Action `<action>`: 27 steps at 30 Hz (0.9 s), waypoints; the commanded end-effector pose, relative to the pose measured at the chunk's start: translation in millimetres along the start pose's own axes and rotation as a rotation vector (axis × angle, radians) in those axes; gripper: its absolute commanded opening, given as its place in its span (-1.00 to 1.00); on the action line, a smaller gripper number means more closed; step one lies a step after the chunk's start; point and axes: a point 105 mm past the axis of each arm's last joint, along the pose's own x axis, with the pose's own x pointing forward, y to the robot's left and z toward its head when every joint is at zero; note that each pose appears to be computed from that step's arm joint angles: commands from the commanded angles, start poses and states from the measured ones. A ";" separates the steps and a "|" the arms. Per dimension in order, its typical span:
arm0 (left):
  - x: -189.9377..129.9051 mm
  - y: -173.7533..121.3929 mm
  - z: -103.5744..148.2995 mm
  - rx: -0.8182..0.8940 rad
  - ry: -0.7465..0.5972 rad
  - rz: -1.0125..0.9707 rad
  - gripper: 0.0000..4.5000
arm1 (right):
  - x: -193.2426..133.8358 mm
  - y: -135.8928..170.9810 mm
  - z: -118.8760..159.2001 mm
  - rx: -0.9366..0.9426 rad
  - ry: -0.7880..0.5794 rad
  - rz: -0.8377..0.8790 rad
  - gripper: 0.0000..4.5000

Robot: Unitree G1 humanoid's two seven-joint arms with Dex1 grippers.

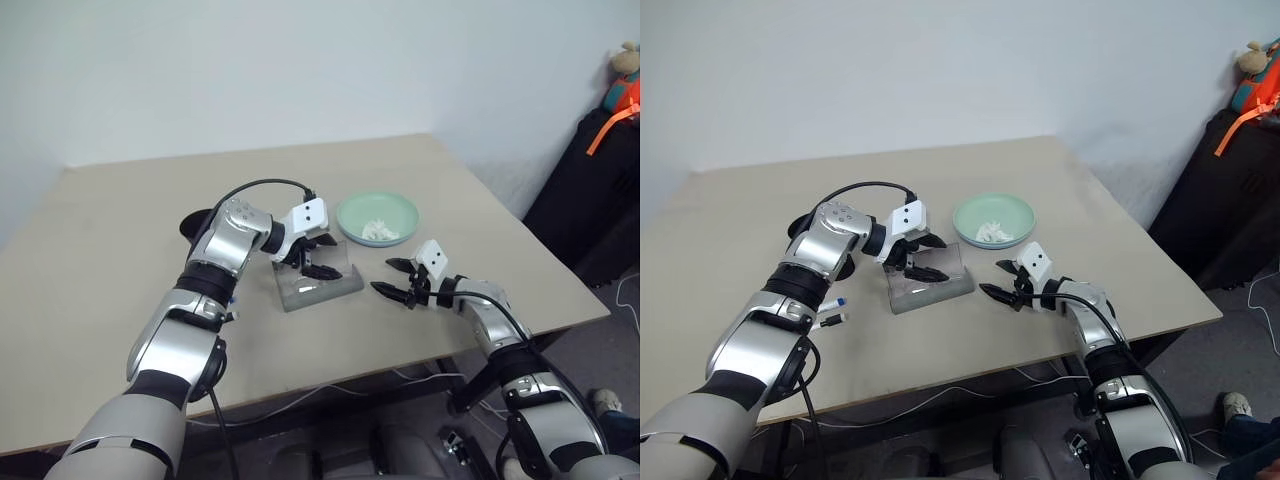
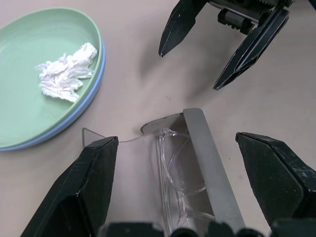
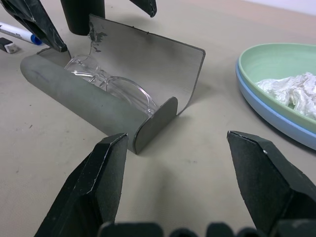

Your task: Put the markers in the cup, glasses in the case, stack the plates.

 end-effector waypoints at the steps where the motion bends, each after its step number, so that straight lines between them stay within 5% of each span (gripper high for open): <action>1: -7.9 4.5 20.6 0.032 -0.072 0.016 0.88 | 1.3 -5.6 16.1 -0.041 -0.039 -0.006 0.55; 12: -13.0 18.9 27.7 0.003 -0.110 0.106 0.99 | 1.6 -4.7 15.9 -0.039 -0.040 -0.005 0.55; 25: -15.6 22.5 30.5 0.006 -0.127 0.135 -0.97 | 1.4 -5.1 15.7 -0.040 -0.040 -0.008 0.55; 27: -15.6 22.5 30.5 0.006 -0.127 0.136 -0.99 | 1.4 -5.1 15.7 -0.040 -0.040 -0.008 0.55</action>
